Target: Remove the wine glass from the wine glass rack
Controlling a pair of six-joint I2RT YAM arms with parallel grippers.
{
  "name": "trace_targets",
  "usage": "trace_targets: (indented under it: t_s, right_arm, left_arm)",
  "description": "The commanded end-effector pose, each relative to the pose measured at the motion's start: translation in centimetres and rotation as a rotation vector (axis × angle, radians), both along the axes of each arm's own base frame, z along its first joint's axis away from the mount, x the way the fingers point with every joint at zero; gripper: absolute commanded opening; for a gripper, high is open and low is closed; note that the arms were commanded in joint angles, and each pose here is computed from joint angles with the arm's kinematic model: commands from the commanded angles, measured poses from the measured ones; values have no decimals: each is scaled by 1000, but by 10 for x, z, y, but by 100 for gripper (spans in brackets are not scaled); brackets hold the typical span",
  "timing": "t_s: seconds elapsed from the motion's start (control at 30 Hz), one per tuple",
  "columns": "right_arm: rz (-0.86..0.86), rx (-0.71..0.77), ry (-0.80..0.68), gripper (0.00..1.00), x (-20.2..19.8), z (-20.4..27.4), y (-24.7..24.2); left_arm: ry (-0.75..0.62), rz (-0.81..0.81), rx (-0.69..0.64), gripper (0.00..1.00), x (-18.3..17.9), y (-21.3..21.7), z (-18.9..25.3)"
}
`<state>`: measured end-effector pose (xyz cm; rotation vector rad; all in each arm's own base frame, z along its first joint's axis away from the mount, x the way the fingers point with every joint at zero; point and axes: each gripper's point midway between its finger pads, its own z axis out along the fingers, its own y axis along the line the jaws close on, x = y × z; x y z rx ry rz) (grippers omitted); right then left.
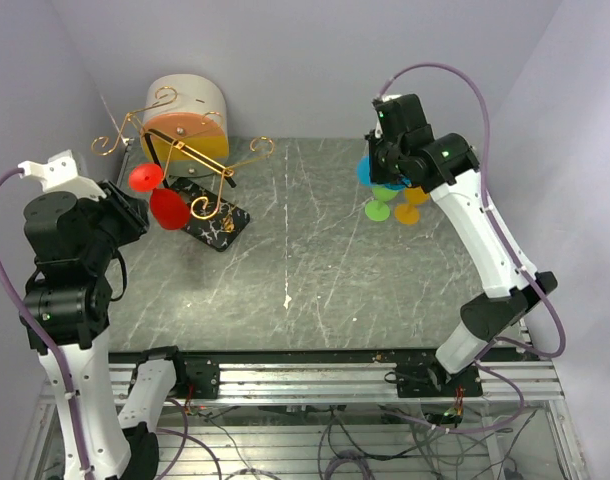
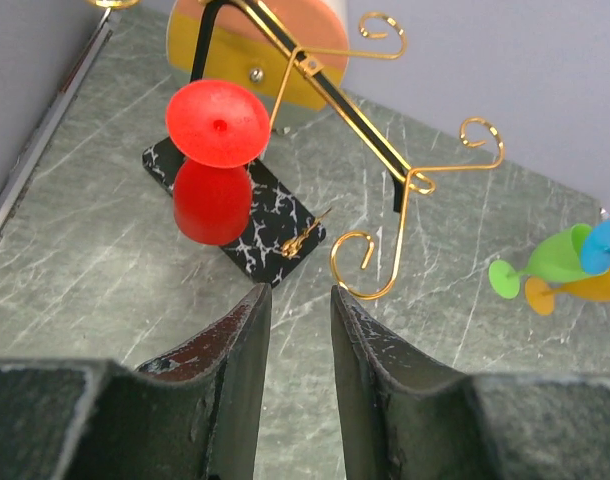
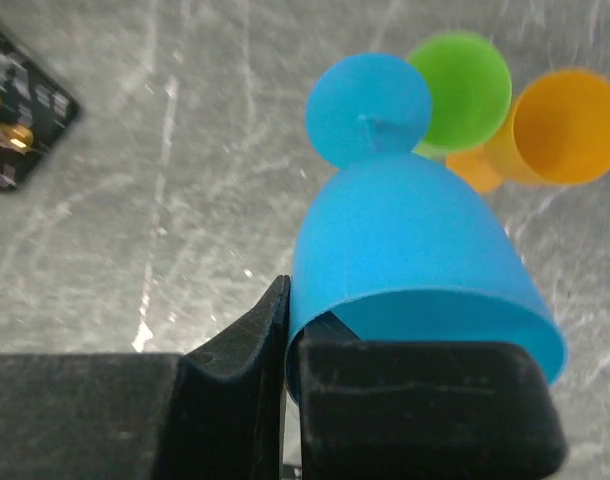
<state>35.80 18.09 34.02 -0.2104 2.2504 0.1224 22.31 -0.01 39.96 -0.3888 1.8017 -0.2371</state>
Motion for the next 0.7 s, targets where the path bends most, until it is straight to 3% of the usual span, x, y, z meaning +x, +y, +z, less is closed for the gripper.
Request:
trace_targets:
  t_s: [0.0,0.67]
  right_arm:
    - [27,-2,161,0,-8,-51,-9]
    - [3,-88,377,0,-17,-151,-28]
  left_arm:
    - [44,-17,23,41,1,-1,-18]
    - [114,-42,17,41,2,-4,-54]
